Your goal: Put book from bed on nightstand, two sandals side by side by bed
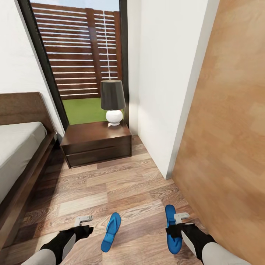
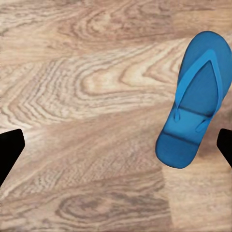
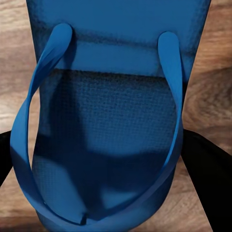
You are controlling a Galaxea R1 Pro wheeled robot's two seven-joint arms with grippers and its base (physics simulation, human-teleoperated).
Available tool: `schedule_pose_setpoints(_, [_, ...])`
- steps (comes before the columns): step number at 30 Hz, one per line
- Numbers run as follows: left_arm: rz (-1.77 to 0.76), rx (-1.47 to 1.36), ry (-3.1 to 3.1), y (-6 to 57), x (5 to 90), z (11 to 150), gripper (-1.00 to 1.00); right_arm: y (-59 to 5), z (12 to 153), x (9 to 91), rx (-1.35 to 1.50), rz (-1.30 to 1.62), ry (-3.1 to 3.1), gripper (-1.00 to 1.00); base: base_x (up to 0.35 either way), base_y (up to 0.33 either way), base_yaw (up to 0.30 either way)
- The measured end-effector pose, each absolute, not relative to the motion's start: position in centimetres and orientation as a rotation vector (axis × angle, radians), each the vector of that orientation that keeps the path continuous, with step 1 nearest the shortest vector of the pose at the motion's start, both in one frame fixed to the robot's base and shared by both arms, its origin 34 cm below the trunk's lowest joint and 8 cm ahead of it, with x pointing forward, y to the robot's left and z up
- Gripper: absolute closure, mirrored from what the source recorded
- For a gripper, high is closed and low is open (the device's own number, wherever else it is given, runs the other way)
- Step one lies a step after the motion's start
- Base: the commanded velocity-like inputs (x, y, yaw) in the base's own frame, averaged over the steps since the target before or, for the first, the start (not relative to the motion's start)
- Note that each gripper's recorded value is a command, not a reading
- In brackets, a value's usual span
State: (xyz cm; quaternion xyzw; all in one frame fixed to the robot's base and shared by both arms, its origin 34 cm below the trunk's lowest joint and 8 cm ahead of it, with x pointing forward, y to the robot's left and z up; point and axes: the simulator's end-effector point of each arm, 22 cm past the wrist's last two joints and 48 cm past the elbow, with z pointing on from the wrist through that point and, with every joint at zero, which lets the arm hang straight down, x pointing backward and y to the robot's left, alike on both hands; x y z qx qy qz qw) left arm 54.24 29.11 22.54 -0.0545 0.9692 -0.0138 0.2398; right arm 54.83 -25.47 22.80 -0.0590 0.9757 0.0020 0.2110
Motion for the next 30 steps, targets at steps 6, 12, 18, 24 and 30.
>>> schedule_pose_setpoints(6, [-0.037, -0.150, 2.646, 29.1, 54.4, 22.6, -1.00, -25.5, 23.0, 55.1, -0.162, 0.005, 2.704, 1.00, 0.000, 0.000, 0.000])
schedule_pose_setpoints(12, [-0.045, -0.150, 2.643, 28.6, 54.5, 22.6, -1.00, -25.1, 23.4, 55.8, -0.171, 0.033, 2.688, 1.00, 0.000, 0.000, 0.000])
schedule_pose_setpoints(18, [-0.047, -0.150, 2.641, 28.5, 54.5, 22.7, -1.00, -23.8, 24.6, 57.0, -0.196, 0.108, 2.645, 1.00, 0.000, 0.000, 0.000])
schedule_pose_setpoints(24, [-0.047, -0.150, 2.641, 28.5, 54.5, 22.7, -1.00, -22.4, 25.5, 56.6, -0.276, 0.116, 2.646, 1.00, 0.000, 0.000, 0.000])
schedule_pose_setpoints(30, [-0.048, -0.150, 2.641, 28.5, 54.6, 22.7, -1.00, -21.2, 27.3, 55.4, -0.312, 0.116, 2.659, 1.00, 0.000, 0.000, 0.000])
